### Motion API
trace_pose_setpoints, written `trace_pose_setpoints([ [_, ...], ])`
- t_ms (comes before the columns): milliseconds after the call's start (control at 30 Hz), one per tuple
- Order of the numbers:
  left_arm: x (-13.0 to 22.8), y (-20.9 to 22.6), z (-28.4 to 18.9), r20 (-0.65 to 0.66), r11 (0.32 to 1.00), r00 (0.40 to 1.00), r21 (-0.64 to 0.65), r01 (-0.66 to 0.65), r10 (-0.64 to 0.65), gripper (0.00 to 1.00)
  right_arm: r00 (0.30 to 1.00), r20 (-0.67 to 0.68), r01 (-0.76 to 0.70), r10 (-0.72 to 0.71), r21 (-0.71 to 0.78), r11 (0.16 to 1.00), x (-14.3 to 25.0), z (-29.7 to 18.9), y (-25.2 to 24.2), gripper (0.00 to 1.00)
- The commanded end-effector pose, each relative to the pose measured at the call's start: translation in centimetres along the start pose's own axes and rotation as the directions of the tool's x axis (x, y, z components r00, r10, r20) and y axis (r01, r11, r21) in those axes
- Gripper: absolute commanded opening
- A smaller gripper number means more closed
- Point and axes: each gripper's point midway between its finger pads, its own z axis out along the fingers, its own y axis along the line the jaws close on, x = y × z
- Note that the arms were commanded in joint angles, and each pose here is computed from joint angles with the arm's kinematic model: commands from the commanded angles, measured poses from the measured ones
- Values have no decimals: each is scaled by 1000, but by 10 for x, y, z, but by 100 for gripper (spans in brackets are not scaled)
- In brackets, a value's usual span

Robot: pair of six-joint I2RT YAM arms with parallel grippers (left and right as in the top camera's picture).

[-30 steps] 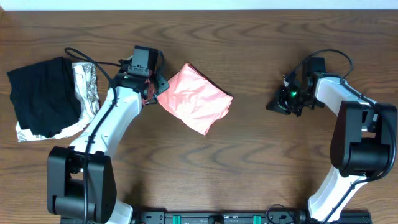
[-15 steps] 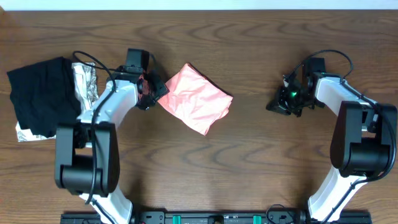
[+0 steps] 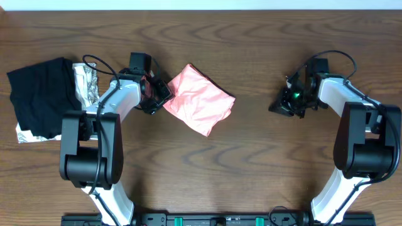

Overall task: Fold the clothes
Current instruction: 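Grasp the pink bundle's left edge with the left gripper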

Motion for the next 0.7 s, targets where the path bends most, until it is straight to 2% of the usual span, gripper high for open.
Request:
trace_pose_setpoints([
  [0,12,18,23,-69,999,997,-45,17,-20,58,999,-26,-21,25,146,989,10,12,-36,7],
  [333,-2,9,28,-18,1000,1000,-2,-4,4,56,999,-29,-23,28,147,989,11,12,-36,7],
  [433,-3,7,28,-12,1000,1000,4,-7,7,43,999,-29,-23,28,147,989,11,12,-36,7],
  [500,-3,7,28,-12,1000,1000,3,-7,7,38,999,-29,-23,27,146,989,11,12,-36,7],
  [567,-3,7,28,-12,1000,1000,3,-7,7,26,999,-29,-23,27,147,989,11,12,-36,7],
  [633,-3,7,28,-12,1000,1000,3,-7,7,19,999,-29,-23,27,147,989,11,12,-36,7],
  [667,-3,7,28,-12,1000,1000,3,-8,8,9,999,-29,-23,28,147,989,11,12,-36,7],
])
